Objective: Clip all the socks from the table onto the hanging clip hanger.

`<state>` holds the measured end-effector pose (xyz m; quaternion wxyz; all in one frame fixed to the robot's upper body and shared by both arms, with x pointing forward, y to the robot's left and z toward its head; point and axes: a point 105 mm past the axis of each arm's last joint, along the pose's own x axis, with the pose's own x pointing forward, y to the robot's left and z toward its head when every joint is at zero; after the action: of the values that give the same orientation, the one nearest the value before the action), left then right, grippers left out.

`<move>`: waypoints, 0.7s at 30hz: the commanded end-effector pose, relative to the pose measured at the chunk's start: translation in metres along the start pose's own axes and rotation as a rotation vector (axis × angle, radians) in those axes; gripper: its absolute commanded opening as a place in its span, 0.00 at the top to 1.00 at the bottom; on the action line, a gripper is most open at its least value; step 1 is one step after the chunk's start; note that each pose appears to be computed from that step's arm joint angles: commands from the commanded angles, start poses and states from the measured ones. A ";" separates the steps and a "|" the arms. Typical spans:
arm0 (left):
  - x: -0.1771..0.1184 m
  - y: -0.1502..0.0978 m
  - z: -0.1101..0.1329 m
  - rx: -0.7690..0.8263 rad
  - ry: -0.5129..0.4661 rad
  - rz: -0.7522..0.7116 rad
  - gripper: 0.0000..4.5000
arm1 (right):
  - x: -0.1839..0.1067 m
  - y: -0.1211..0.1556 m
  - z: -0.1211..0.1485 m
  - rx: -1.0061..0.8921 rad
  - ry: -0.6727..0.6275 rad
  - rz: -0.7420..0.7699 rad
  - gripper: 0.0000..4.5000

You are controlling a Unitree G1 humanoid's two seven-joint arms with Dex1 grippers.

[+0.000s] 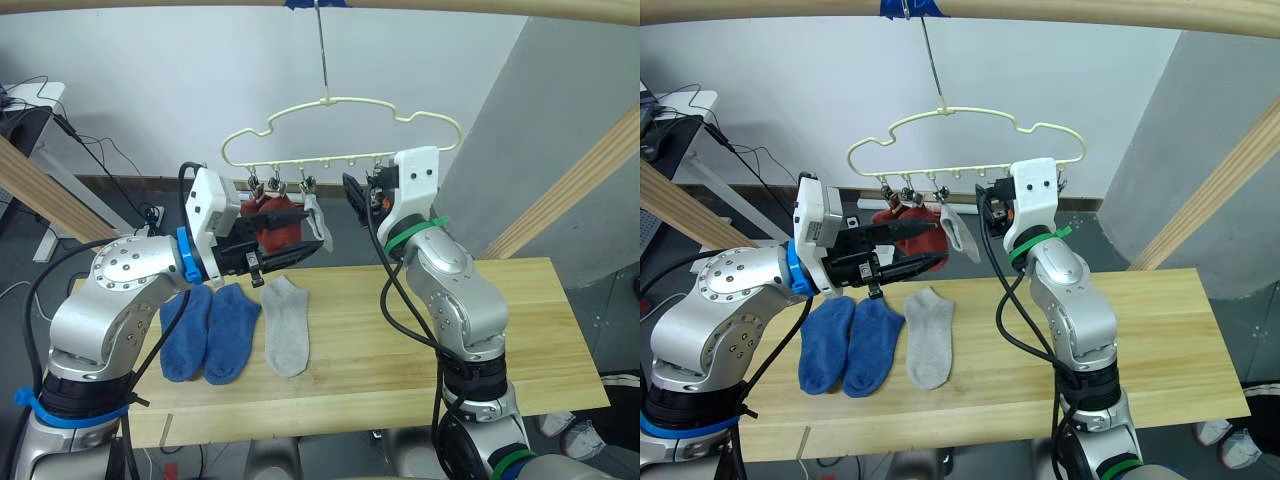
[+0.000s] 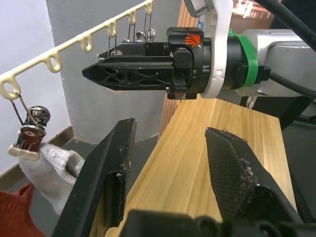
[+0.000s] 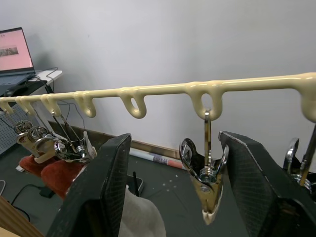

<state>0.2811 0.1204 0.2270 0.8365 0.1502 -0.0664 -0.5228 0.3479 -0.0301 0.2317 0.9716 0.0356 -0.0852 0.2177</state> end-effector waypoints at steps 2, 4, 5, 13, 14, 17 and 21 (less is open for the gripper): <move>0.000 -0.003 0.006 0.039 -0.016 -0.004 0.46 | -0.001 0.005 0.018 0.025 -0.066 0.009 0.35; 0.000 -0.003 0.006 0.039 -0.015 -0.004 0.46 | -0.002 0.005 0.018 0.021 -0.063 0.005 0.35; 0.000 -0.003 0.006 0.039 -0.015 -0.003 0.46 | -0.002 0.005 0.017 0.019 -0.058 0.002 0.35; -0.001 -0.004 0.005 0.028 -0.016 -0.001 0.46 | -0.013 0.002 0.011 -0.029 -0.015 -0.034 0.35; -0.001 -0.003 0.005 0.026 -0.017 -0.002 0.46 | -0.015 0.002 0.011 -0.033 -0.012 -0.037 0.35; -0.001 -0.004 0.005 0.026 -0.020 0.000 0.46 | -0.020 0.000 0.004 -0.045 0.019 -0.038 0.35; -0.001 -0.004 0.004 0.024 -0.018 -0.002 0.46 | -0.027 0.000 -0.002 -0.045 0.054 -0.036 0.35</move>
<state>0.2808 0.1207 0.2231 0.8378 0.1455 -0.0616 -0.5227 0.3334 -0.0406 0.2127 0.9798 0.0059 -0.0370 0.1967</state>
